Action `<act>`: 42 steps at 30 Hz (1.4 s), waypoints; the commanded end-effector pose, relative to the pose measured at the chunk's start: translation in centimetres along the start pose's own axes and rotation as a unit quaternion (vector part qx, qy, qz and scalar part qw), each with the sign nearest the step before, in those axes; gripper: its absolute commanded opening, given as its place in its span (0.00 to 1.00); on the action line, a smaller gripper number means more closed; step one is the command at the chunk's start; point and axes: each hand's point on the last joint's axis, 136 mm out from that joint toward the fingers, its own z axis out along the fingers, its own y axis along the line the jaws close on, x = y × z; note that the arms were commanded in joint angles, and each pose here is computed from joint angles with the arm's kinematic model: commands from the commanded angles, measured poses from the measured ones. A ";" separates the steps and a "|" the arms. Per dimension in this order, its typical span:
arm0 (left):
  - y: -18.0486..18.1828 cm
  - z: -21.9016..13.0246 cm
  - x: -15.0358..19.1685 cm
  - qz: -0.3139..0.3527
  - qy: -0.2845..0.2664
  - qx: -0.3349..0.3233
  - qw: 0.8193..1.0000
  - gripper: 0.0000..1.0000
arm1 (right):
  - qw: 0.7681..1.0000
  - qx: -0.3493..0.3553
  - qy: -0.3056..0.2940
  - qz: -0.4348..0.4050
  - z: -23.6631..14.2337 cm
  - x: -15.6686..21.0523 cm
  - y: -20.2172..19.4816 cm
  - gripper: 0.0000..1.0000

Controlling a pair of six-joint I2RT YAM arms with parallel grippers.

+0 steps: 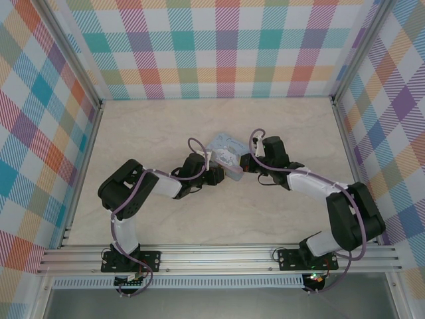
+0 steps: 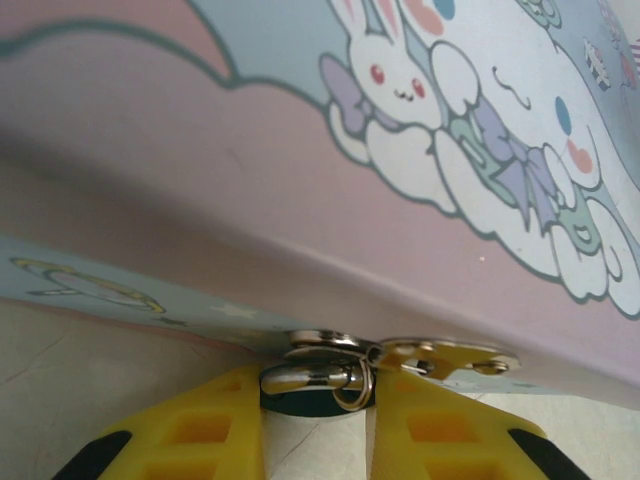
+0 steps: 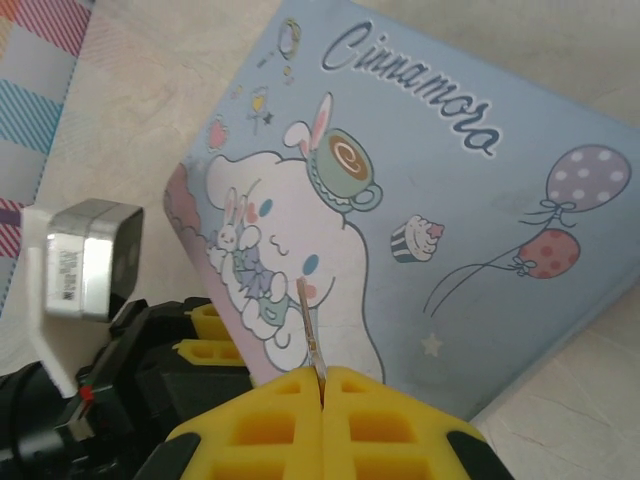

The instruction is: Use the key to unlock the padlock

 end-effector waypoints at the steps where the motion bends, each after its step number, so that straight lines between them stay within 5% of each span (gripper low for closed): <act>1: 0.2 -0.3 1.0 -0.015 0.021 -0.018 1.000 0.25 | 0.998 -0.016 -0.032 -0.043 -1.6 -0.7 1.2 0.00; 13: -3.6 -2.4 -0.7 -0.078 0.044 0.019 0.996 0.25 | 0.982 -0.022 -0.058 -0.178 -5.5 4.3 1.3 0.00; 24: -6.7 -2.6 -1.1 -0.127 0.070 0.049 0.988 0.24 | 0.967 -0.003 -0.012 -0.253 -4.0 9.3 0.6 0.00; 42: -8.0 -3.1 -1.8 -0.233 0.069 0.058 0.968 0.24 | 0.956 0.023 -0.011 -0.291 -0.5 9.2 0.2 0.00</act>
